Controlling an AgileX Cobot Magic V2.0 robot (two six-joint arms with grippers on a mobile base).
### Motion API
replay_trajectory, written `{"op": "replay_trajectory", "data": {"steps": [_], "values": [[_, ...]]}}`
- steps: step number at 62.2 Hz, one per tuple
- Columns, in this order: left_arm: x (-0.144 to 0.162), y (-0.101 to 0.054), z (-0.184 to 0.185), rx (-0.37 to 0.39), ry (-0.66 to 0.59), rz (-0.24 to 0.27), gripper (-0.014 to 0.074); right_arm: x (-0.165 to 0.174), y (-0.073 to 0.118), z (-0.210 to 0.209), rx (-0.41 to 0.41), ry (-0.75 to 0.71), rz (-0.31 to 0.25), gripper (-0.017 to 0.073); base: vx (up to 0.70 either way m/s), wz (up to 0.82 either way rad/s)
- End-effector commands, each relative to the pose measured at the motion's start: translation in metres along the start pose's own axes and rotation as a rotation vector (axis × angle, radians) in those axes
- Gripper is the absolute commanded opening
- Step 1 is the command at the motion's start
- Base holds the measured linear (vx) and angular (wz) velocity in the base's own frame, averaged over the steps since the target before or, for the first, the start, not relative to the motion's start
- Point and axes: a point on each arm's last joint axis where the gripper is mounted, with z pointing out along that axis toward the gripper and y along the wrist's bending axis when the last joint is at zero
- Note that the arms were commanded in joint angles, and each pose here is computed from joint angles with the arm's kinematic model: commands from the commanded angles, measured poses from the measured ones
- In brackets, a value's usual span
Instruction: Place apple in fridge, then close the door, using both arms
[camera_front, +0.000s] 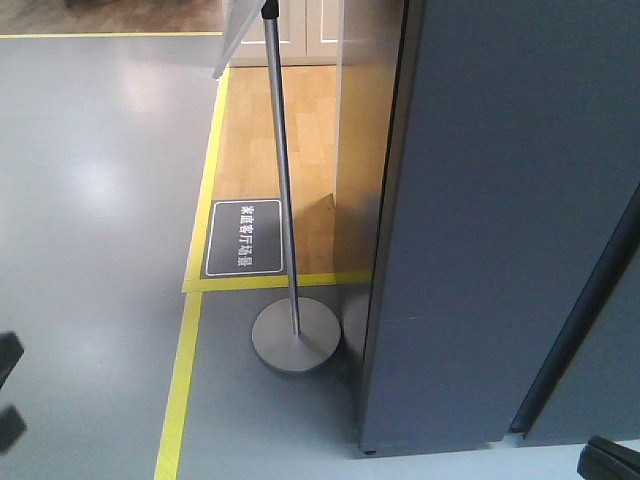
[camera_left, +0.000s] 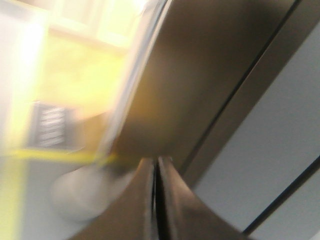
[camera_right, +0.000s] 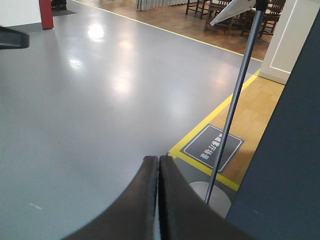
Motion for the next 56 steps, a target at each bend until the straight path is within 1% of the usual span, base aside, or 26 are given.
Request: {"op": "replay_trajectory", "data": {"steps": [1,7,15,19,22,26,30,34,41,56], "values": [[-0.005,-0.002,-0.013,0.016,-0.065,0.168,-0.0007,-0.011,-0.003,-0.001,0.022,-0.060,0.022,-0.0006,0.00,0.00],[0.009,0.004,-0.026,0.026,-0.132,0.189,-0.0007,-0.011,-0.003,-0.001,0.022,-0.060,0.022,-0.0006,0.00,0.00],[0.036,0.015,-0.036,0.021,-0.234,0.176,-0.0007,-0.011,-0.003,-0.001,0.022,-0.060,0.022,-0.0006,0.00,0.00],[0.048,0.021,-0.039,0.001,-0.283,0.166,-0.0007,-0.011,-0.003,-0.001,0.022,-0.060,0.022,-0.0006,0.00,0.00],[0.050,0.024,-0.042,-0.037,-0.260,0.157,-0.0007,-0.011,-0.003,-0.001,0.023,-0.061,0.022,-0.0006,0.00,0.00],[0.051,0.026,-0.046,-0.074,-0.274,0.163,-0.0007,-0.011,-0.003,-0.001,0.023,-0.060,0.022,-0.0006,0.00,0.00],[0.053,0.029,-0.045,-0.117,-0.257,0.174,-0.0007,-0.011,-0.003,-0.001,0.022,-0.060,0.022,-0.0006,0.00,0.00],[0.054,0.031,-0.045,-0.152,-0.249,0.172,-0.0007,-0.011,-0.003,-0.001,0.021,-0.061,0.024,-0.0006,0.00,0.00],[0.054,0.033,-0.046,-0.175,-0.254,0.169,-0.0007,-0.011,-0.003,-0.001,0.022,-0.062,0.024,-0.0006,0.00,0.00],[0.054,0.033,-0.046,-0.178,-0.253,0.163,-0.0007,-0.011,-0.003,-0.001,0.022,-0.062,0.024,-0.0006,0.00,0.00]]}}
